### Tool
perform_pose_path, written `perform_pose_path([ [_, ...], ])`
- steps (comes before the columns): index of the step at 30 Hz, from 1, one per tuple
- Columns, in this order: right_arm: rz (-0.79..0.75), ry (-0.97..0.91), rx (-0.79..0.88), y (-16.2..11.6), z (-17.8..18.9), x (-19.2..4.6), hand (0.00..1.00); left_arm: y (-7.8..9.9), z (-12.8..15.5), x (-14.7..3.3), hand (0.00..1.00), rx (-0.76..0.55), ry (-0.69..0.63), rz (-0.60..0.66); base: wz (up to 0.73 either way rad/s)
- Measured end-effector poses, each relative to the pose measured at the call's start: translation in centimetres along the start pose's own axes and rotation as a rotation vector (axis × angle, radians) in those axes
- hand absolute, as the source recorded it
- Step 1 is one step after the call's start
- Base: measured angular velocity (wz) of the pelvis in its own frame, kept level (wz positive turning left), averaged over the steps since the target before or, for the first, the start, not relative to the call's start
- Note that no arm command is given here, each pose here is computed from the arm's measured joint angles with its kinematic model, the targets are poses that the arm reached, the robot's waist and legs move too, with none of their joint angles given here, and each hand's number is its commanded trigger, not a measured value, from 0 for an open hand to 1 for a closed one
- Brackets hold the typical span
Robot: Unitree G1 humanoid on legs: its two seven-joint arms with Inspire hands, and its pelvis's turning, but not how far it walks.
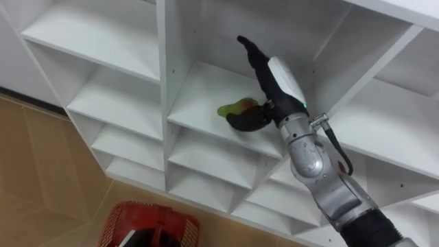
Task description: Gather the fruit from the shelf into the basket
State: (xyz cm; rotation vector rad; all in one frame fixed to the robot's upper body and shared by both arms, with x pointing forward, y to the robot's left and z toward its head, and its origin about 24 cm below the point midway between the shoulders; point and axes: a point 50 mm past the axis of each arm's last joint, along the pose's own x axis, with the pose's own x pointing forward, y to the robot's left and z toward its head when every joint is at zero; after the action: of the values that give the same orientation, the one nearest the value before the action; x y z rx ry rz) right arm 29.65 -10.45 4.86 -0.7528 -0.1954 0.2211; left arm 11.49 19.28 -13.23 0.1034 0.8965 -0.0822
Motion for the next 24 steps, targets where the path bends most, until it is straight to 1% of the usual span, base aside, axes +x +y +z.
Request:
perform_pose_path([
  [4, 0.048, 0.011, -0.019, 0.6, -0.4, -0.5, 0.0, 0.0, -0.1, 0.0, 1.0, -0.012, 0.0, -0.005, 0.0],
  [6, 0.097, 0.017, -0.041, 1.4, -0.6, -1.0, 0.0, 0.1, -0.1, -0.1, 1.0, -0.022, 0.001, -0.001, 0.0],
  [12, 0.171, 0.06, -0.047, 2.0, -1.3, -1.3, 0.0, -0.1, -0.3, -0.1, 1.0, -0.025, 0.005, 0.002, 0.0],
  [16, 0.203, 0.092, -0.058, 2.3, -2.0, -1.5, 0.0, 0.0, -0.3, -0.1, 1.0, -0.026, 0.007, 0.003, 0.0],
  [18, 0.22, 0.102, -0.092, 2.4, -2.2, -1.6, 0.0, 0.0, -0.4, -0.2, 1.0, -0.028, 0.007, 0.004, 0.0],
  [24, 0.227, 0.107, -0.13, 2.3, -2.3, -1.6, 0.0, 0.2, -0.4, -0.2, 1.0, -0.035, 0.006, 0.006, 0.01],
])
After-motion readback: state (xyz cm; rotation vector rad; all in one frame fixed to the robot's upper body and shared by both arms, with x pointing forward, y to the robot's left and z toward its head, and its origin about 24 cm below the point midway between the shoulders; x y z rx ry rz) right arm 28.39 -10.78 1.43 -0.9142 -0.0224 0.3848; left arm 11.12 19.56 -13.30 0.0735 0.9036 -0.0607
